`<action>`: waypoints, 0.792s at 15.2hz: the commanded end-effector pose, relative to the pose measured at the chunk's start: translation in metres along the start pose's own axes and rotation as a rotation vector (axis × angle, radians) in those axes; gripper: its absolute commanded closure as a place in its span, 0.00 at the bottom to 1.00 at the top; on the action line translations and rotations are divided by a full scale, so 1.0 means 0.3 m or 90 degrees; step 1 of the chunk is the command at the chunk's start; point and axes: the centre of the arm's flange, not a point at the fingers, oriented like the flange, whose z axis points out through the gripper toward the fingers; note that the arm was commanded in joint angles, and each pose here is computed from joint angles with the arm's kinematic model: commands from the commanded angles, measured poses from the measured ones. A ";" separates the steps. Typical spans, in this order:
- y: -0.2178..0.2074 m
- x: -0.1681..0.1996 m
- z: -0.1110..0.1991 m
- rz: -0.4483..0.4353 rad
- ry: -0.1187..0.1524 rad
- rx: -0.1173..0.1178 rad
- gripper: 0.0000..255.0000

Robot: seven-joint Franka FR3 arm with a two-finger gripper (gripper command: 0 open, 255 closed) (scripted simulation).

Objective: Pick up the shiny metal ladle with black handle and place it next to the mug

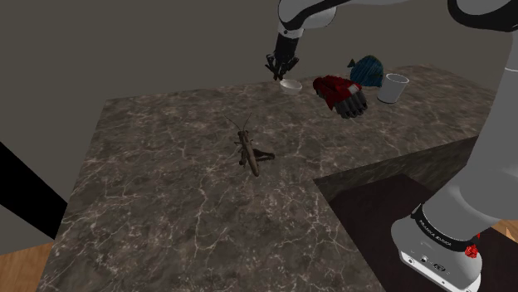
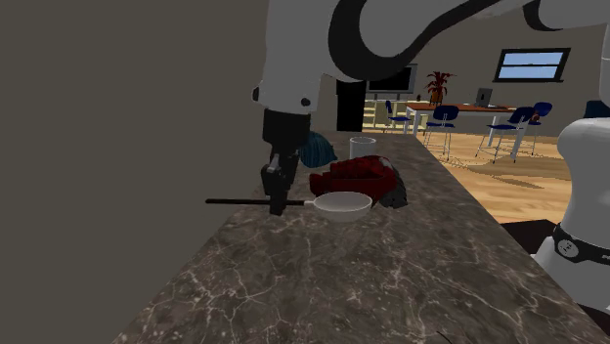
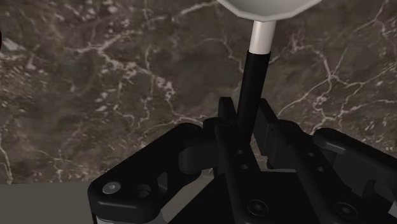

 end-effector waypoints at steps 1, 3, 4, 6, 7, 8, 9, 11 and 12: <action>-0.004 0.005 -0.034 0.000 0.000 0.000 1.00; -0.008 0.009 -0.069 0.000 0.000 0.000 1.00; -0.009 0.011 -0.086 0.000 0.000 0.000 1.00; -0.013 0.015 -0.121 0.000 0.000 0.000 1.00; -0.014 0.016 -0.138 0.000 0.000 0.000 1.00; -0.016 0.018 -0.156 0.000 0.000 0.000 1.00; -0.018 0.020 -0.173 0.000 0.000 0.000 1.00; -0.021 0.024 -0.208 0.000 0.000 0.000 1.00; -0.023 0.026 -0.225 0.000 0.000 0.000 1.00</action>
